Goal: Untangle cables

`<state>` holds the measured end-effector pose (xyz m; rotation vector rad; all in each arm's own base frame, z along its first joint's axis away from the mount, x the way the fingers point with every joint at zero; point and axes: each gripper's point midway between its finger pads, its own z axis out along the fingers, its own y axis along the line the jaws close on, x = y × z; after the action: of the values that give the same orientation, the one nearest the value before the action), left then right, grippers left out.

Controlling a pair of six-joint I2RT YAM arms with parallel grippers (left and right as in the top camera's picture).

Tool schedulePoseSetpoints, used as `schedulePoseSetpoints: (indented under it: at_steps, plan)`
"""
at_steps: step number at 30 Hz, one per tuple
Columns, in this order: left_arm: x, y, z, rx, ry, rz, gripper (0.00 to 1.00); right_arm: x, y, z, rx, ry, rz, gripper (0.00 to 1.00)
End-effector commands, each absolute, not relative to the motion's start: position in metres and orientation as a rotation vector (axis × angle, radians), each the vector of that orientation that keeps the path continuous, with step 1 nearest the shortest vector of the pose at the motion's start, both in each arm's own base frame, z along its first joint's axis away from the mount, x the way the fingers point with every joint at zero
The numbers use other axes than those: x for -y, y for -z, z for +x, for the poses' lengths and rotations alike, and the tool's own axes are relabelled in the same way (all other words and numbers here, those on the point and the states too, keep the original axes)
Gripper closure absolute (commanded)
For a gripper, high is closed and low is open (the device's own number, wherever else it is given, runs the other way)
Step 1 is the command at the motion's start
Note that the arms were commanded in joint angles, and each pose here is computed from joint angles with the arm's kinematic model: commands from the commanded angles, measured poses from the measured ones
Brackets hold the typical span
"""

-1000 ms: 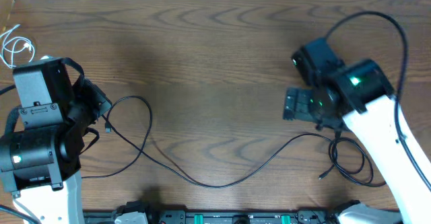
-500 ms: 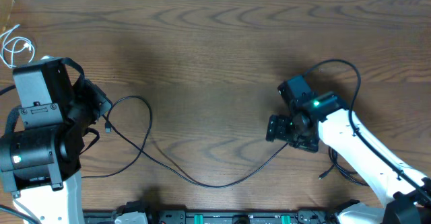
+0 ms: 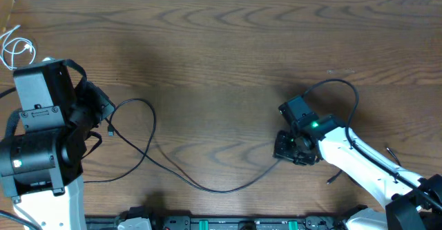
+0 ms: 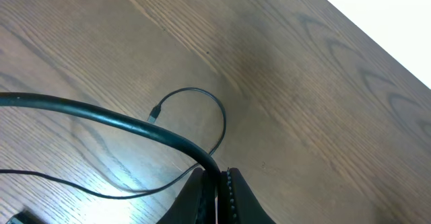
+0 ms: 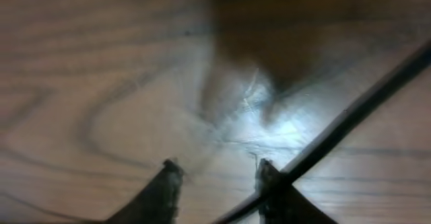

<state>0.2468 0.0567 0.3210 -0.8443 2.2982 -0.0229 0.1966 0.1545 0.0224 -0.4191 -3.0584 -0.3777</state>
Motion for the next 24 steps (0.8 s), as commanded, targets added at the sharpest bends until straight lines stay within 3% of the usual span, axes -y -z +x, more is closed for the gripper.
schedulePoseSetpoints:
  at_steps: [1, 2, 6, 11, 17, 21, 24]
  plan:
    - [-0.058, -0.323, 0.246, -2.293, 0.015, -0.839, 0.92, -0.159, -0.025, 0.199, 3.063, 0.407, -0.421, 0.90]
    - [-0.058, -0.323, 0.246, -2.293, 0.015, -0.839, 0.92, -0.161, -0.028, 0.202, 3.065, 0.421, -0.419, 0.98]
    - [-0.058, -0.323, 0.246, -2.293, 0.014, -0.838, 0.92, -0.178, -0.054, 0.214, 3.085, 0.526, -0.284, 0.99]
    - [-0.058, -0.323, 0.246, -2.295, 0.014, -0.839, 0.92, -0.177, -0.123, 0.246, 3.218, 0.460, -0.161, 0.99]
    - [-0.058, -0.321, 0.246, -2.300, 0.013, -0.840, 0.92, -0.112, -0.240, 0.288, 3.565, -0.066, -0.330, 0.99]
    - [-0.058, -0.321, 0.245, -2.305, 0.012, -0.842, 0.92, -0.063, -0.304, 0.289, 3.674, -0.425, -0.663, 0.99]
    - [-0.058, -0.321, 0.245, -2.305, 0.012, -0.842, 0.92, -0.043, -0.332, 0.284, 3.703, -0.574, -0.743, 0.99]
